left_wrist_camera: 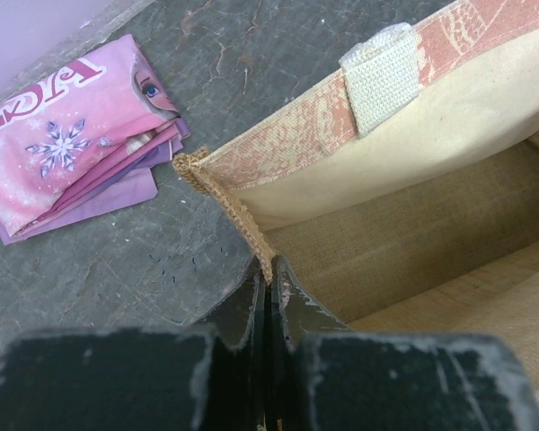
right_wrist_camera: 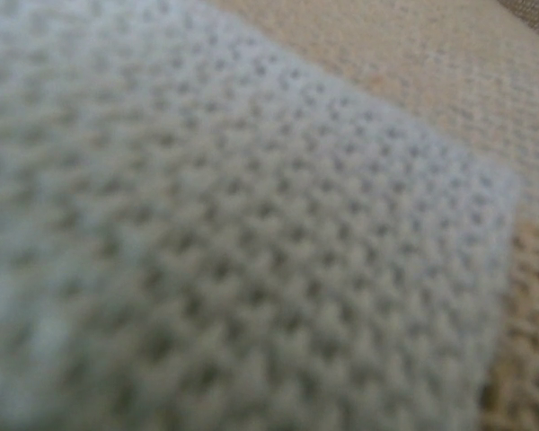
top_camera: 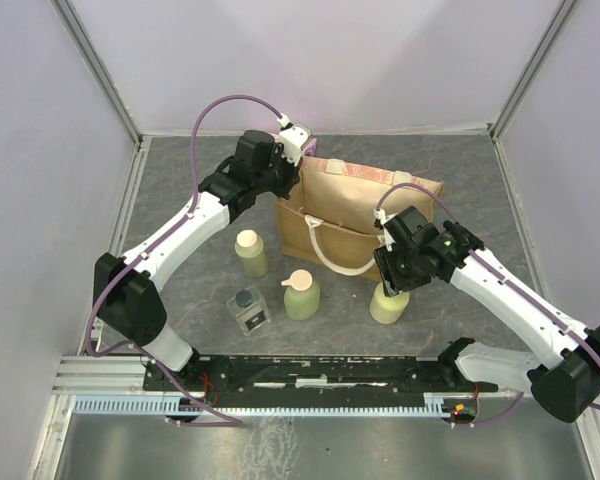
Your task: Place the personal care products into the canvas bag
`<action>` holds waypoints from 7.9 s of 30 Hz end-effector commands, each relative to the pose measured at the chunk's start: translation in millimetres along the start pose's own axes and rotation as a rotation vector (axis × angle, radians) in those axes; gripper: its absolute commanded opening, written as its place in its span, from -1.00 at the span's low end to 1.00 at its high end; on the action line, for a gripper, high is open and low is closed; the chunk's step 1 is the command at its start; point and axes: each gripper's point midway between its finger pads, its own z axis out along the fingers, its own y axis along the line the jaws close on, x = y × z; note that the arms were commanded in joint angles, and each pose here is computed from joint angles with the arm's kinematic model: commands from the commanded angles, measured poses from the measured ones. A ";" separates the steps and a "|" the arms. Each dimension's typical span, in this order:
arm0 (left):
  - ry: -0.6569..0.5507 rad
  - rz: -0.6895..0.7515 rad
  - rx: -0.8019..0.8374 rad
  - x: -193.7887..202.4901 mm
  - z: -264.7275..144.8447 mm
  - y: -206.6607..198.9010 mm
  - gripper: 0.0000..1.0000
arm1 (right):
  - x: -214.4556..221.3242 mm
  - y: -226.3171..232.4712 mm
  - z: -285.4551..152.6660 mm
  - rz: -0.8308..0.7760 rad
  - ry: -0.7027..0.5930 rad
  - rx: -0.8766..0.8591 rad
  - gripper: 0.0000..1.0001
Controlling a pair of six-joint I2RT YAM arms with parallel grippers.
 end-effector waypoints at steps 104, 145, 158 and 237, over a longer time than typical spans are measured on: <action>-0.012 0.065 -0.059 -9.4 0.4 11.8 -0.95 | -149.0 -58.4 -37.0 -0.073 -0.289 0.164 -1.00; -0.052 0.034 -0.065 -17.0 8.5 18.4 -0.94 | -170.3 -45.3 -116.0 -0.097 -0.420 0.119 0.88; -0.068 -0.008 -0.059 -17.6 9.2 51.8 -0.95 | -160.0 112.6 -170.3 -0.487 -0.650 -0.334 0.88; -0.117 -0.021 -0.048 -23.5 -10.1 62.9 -0.95 | -237.2 100.1 -267.0 -0.241 -0.912 -0.258 -1.00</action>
